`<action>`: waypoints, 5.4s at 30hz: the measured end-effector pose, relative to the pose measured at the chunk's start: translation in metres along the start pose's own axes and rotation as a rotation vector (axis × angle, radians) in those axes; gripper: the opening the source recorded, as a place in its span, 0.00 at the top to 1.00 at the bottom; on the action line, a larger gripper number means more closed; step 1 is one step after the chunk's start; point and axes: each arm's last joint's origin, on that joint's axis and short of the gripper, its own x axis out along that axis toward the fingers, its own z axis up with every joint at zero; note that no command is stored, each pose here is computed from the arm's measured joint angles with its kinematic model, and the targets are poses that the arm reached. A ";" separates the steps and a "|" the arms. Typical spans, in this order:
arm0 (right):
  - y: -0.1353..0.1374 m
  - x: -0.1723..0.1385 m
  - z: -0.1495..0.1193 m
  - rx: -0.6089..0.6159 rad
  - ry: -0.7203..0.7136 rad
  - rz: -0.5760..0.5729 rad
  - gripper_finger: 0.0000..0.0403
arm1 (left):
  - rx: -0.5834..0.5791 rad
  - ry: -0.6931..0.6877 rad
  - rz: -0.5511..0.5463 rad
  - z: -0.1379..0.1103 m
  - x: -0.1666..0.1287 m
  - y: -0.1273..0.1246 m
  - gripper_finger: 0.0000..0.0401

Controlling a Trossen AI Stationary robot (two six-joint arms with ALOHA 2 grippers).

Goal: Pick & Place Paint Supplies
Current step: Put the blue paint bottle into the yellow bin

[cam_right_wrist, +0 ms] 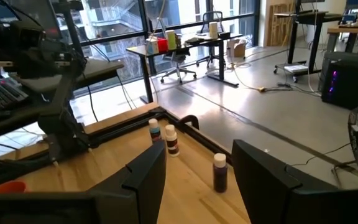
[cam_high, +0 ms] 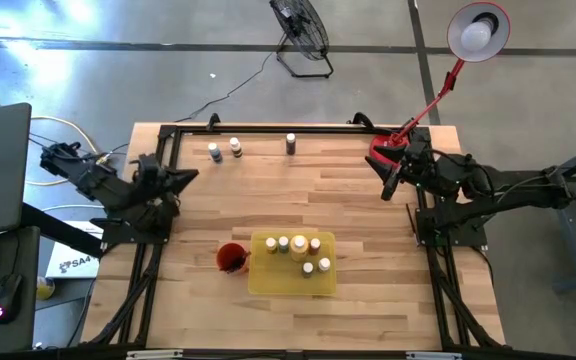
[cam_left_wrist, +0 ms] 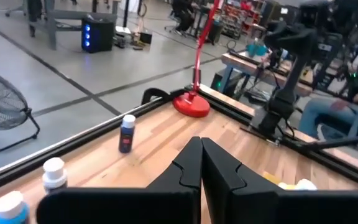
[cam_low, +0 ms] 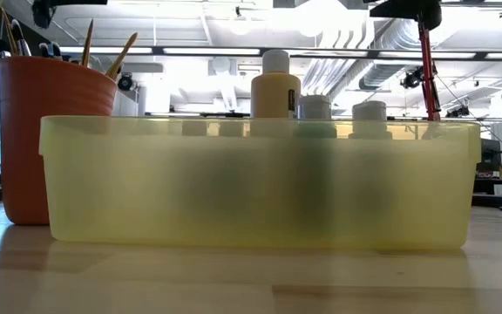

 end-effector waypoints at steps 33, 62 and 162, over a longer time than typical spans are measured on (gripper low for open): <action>0.001 0.000 -0.001 0.023 0.011 0.016 0.57 | -0.153 0.116 0.525 0.048 0.098 0.070 1.00; 0.000 0.000 -0.004 0.008 0.035 0.011 0.57 | -0.164 0.650 0.619 0.063 0.153 0.159 0.59; -0.001 0.000 -0.009 -0.022 0.081 0.008 0.57 | -0.193 0.956 0.608 -0.008 0.198 0.179 0.39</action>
